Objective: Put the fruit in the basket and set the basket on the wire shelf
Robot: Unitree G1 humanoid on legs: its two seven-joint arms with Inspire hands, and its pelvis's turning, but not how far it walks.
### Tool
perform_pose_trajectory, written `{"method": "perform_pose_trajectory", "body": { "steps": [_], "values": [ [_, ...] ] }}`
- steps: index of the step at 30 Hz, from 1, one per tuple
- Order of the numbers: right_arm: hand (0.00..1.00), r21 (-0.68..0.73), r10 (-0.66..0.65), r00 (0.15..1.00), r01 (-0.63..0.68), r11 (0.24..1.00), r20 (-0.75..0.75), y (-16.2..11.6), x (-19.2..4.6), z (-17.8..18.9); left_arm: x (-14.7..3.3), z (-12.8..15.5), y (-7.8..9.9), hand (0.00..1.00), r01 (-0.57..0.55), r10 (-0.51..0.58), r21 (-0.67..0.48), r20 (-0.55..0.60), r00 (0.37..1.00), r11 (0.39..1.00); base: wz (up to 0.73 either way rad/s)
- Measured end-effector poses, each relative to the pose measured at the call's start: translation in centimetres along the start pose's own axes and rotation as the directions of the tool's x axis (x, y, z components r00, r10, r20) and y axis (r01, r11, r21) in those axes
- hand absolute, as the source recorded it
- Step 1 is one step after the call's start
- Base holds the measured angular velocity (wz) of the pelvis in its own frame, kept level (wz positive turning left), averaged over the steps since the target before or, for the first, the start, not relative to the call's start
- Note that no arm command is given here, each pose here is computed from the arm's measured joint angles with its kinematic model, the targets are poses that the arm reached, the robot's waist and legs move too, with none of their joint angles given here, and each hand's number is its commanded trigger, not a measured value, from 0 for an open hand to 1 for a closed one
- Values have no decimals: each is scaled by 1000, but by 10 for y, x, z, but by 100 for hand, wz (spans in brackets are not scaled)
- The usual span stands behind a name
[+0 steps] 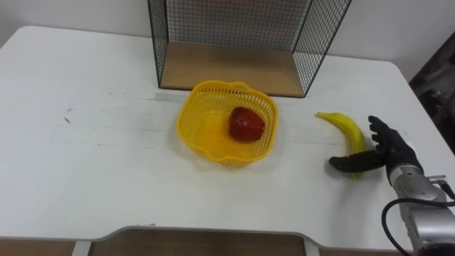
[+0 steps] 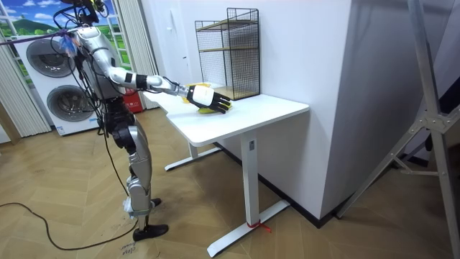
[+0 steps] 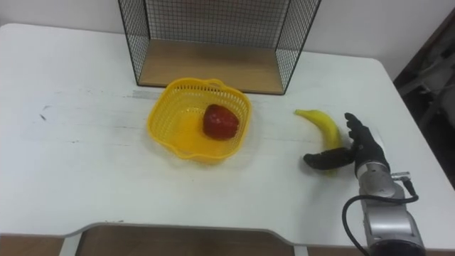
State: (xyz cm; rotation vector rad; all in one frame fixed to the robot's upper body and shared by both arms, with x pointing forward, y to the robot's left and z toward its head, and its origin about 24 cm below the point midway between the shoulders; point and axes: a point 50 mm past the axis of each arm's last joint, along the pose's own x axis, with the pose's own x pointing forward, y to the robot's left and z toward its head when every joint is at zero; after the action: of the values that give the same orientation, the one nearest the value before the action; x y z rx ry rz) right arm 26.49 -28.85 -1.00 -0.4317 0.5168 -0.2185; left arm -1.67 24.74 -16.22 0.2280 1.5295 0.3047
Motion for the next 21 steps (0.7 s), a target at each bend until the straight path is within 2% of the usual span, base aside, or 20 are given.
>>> {"method": "perform_pose_trajectory", "body": {
  "steps": [21],
  "values": [
    [0,-86,88,995,-91,992,-41,-6,6,2,0,3,1,0,16,-16,-21,-9,1000,1000,1]
  ]
}}
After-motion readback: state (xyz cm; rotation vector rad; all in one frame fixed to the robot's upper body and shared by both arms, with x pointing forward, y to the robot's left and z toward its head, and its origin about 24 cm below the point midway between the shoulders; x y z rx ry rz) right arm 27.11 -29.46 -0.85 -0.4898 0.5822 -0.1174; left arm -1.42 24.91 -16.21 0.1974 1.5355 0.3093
